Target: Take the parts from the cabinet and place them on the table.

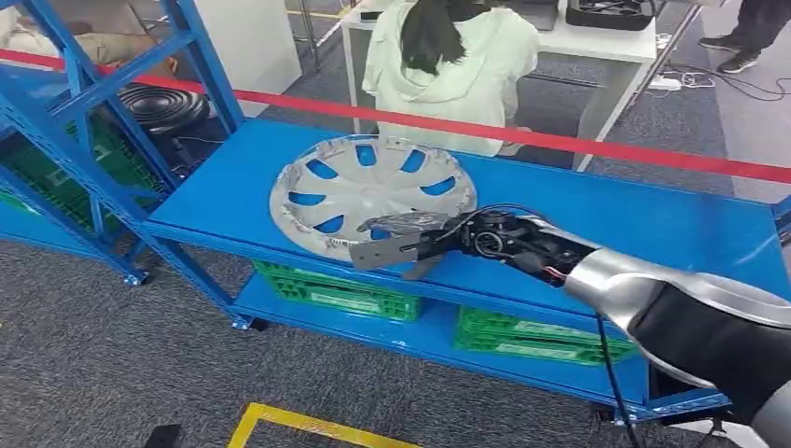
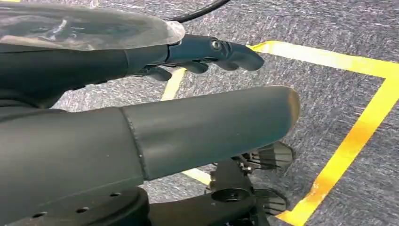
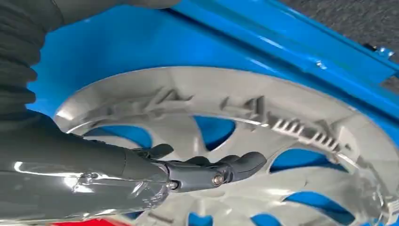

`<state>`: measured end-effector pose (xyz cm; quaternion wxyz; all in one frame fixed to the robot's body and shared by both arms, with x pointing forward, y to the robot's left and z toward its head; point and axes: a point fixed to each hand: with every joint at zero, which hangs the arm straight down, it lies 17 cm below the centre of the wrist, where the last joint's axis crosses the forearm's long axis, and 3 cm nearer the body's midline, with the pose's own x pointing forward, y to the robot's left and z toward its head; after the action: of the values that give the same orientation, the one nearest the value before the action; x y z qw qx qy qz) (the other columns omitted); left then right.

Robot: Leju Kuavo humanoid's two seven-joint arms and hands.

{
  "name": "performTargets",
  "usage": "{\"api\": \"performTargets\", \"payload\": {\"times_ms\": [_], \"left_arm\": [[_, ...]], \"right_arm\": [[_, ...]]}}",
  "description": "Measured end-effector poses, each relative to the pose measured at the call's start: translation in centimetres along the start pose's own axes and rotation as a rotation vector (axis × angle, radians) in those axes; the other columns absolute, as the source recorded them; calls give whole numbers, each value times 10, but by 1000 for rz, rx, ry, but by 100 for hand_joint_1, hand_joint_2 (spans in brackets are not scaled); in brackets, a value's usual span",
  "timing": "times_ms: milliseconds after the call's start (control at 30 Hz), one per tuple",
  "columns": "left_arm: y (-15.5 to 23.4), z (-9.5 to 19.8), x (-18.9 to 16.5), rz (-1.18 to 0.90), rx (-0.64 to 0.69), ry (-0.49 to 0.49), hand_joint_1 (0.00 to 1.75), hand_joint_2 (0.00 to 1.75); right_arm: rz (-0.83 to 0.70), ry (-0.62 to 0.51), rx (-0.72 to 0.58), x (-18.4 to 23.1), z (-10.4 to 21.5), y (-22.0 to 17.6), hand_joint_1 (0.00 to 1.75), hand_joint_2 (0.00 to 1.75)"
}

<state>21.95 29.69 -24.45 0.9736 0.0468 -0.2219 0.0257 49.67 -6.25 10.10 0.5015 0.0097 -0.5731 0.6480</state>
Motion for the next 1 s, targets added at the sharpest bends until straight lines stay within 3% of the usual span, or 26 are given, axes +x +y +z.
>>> {"api": "performTargets", "payload": {"times_ms": [667,867,1000], "left_arm": [[-1,1,-7,-7,-4,3,0,0],[-3,1,-7,-4,-6,-2,0,0],[-4,2,-6,-3,-8,-7,0,0]], "right_arm": [[-62,18,-31,4,-26,3,0,175],[-15,36,-10,0,-28,9,0,175],[98,115,23,-18,-27,16,0,175]]}}
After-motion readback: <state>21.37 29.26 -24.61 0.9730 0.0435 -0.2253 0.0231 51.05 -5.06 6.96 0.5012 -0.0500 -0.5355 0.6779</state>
